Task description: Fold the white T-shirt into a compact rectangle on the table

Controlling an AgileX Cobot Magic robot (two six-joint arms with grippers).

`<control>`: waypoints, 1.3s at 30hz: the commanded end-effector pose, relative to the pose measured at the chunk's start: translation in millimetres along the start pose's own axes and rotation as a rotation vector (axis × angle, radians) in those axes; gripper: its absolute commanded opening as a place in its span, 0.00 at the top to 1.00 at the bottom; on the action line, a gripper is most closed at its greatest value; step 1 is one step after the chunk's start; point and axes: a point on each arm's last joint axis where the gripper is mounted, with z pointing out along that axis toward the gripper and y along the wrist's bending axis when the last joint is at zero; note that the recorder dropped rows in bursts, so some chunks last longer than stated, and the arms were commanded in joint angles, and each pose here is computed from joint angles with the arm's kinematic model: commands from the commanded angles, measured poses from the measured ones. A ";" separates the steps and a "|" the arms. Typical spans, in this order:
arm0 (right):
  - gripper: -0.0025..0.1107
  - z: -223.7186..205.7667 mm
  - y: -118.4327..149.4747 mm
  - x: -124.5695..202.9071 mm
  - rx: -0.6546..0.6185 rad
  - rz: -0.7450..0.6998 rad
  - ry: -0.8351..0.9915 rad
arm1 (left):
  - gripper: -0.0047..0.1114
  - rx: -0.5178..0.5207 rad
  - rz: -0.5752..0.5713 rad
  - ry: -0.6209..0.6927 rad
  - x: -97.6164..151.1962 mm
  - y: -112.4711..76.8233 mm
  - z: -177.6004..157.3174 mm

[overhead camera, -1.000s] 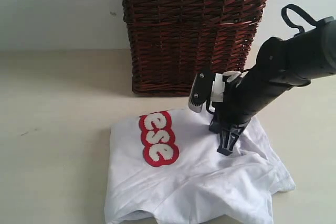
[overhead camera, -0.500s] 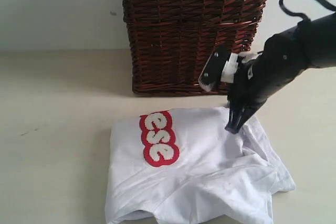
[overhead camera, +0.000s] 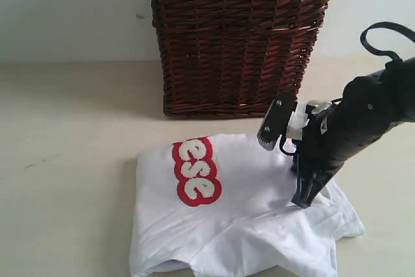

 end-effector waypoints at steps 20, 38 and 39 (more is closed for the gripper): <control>0.98 -299.5 17.2 87.5 0.807 0.680 -1.268 | 0.96 0.005 -0.003 -0.011 -2.1 -0.3 -0.6; 0.98 -213.0 110.0 179.7 1.056 0.591 -1.321 | 0.96 0.005 -0.003 -0.011 -2.1 -0.3 -0.6; 0.98 -211.2 110.1 179.5 1.054 0.582 -1.303 | 0.96 0.005 -0.003 -0.011 -2.1 -0.3 -0.6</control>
